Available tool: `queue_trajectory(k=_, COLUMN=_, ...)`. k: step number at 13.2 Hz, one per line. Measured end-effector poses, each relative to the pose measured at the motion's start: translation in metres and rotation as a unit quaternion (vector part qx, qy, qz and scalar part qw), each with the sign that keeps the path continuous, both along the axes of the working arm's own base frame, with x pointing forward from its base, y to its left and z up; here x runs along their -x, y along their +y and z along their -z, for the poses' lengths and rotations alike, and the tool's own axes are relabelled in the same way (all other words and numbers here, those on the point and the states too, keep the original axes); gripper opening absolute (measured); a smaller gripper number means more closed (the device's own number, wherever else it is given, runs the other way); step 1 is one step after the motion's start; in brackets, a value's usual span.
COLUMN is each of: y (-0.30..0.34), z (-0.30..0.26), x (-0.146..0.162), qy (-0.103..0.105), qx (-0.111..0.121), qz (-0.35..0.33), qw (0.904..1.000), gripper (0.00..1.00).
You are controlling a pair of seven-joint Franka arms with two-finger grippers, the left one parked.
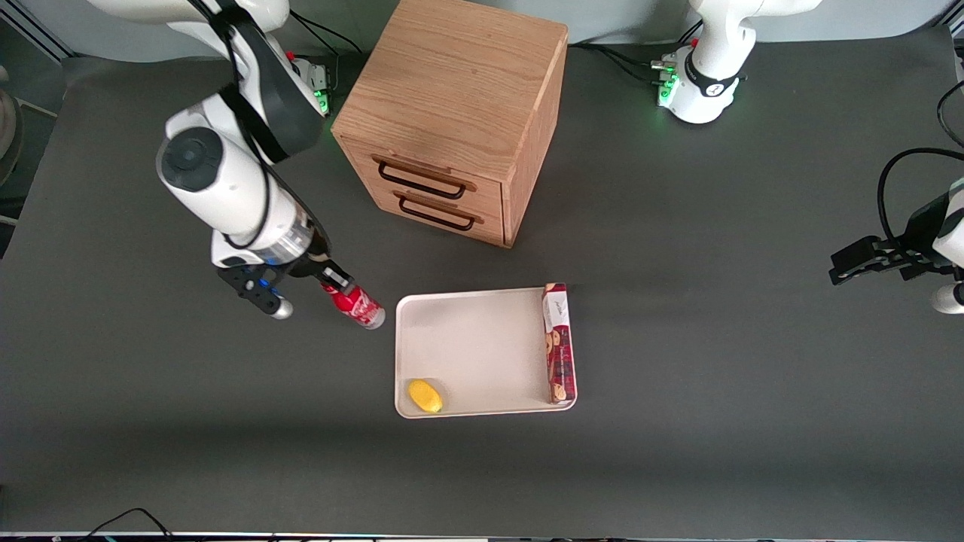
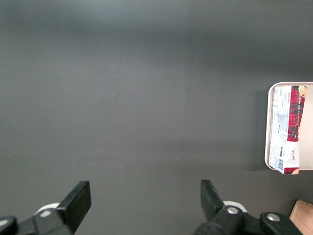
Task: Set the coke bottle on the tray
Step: 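Lift the bottle and carry it over the white tray, then set the bottle upright on the tray and open the right gripper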
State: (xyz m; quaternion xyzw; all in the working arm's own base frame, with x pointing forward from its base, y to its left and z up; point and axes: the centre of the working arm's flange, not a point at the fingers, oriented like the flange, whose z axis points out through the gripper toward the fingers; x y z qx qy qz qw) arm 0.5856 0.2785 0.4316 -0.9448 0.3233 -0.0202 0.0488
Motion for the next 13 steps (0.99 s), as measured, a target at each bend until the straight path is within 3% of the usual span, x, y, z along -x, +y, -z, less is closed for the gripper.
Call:
queue_trajectory(k=6, y=0.066, z=0.065, x=-0.001, qy=-0.02, qx=0.028, qz=0.04, qw=0.9986, gripper=0.34)
queue_trajectory(k=10, y=0.082, z=0.113, x=0.002, qy=-0.003, qx=0.029, qz=0.042, qw=0.9987, gripper=0.34)
queue_trajectory(k=13, y=0.087, z=0.117, x=0.002, qy=-0.007, qx=0.029, qz=0.035, qw=0.9989, gripper=0.34)
